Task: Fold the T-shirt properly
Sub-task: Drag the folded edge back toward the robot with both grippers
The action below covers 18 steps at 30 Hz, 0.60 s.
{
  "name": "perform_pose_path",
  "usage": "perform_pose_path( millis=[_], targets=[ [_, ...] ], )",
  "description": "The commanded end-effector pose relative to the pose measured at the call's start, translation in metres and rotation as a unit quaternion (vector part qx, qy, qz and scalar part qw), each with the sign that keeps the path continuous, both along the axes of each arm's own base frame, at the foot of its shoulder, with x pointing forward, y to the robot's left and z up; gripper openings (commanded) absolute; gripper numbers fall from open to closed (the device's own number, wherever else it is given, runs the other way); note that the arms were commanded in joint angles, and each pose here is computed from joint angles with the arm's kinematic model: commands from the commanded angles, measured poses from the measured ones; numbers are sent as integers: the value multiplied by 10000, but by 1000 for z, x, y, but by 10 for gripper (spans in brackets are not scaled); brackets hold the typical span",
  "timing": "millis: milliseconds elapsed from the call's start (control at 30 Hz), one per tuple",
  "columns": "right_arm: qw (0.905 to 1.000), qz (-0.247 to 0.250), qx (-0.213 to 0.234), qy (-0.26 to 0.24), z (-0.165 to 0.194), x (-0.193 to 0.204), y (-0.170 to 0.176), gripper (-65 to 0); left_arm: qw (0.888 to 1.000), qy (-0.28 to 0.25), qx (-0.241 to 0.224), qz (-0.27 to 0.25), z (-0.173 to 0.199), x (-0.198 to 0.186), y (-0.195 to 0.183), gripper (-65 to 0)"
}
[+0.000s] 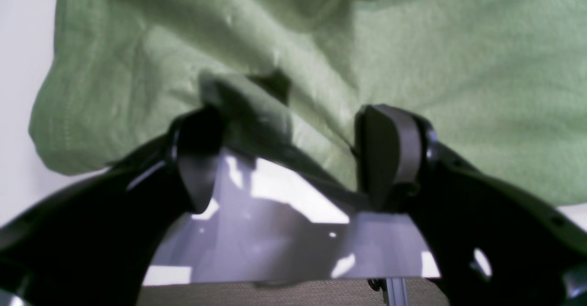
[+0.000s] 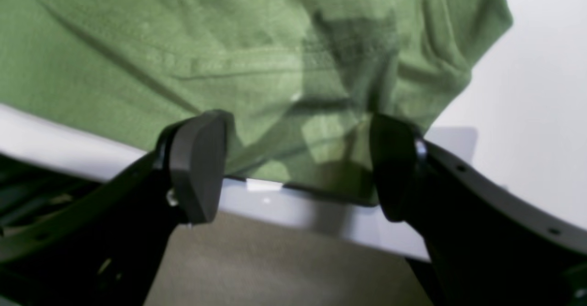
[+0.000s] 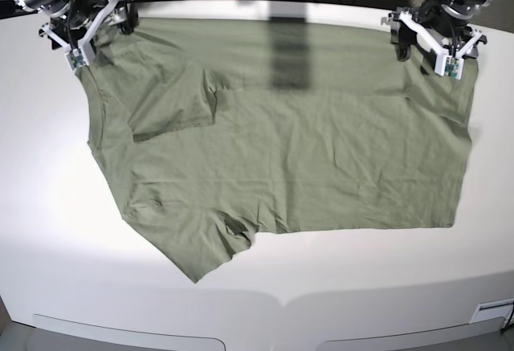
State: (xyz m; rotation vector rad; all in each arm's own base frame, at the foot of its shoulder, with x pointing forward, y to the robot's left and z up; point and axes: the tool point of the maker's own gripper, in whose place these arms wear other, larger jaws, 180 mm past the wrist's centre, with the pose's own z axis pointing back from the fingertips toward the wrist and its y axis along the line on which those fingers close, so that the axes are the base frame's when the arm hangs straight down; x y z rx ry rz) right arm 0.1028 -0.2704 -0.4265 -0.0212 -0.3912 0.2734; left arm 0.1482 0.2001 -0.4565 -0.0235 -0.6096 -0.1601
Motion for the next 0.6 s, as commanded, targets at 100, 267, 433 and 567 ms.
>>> perform_pose_path(
  millis=[100, 267, 433, 567],
  targets=[
    [9997, 98, -223, -14, 8, 1, -7, -175, 9891, 1371, 528, -47, -30, -59, 17, -195],
    [9997, 81, -219, -74, 9, 4, -7, -175, 9899, 1319, 520, -52, -29, -56, 16, -195],
    [9994, 44, -212, -270, 13, 15, -7, -175, 9921, 1108, 579, -132, -21, -46, 14, -195],
    [9992, 60, -210, -342, 16, 20, -6, -175, 9939, 934, 558, -195, -8, -35, 8, -195]
  ],
)
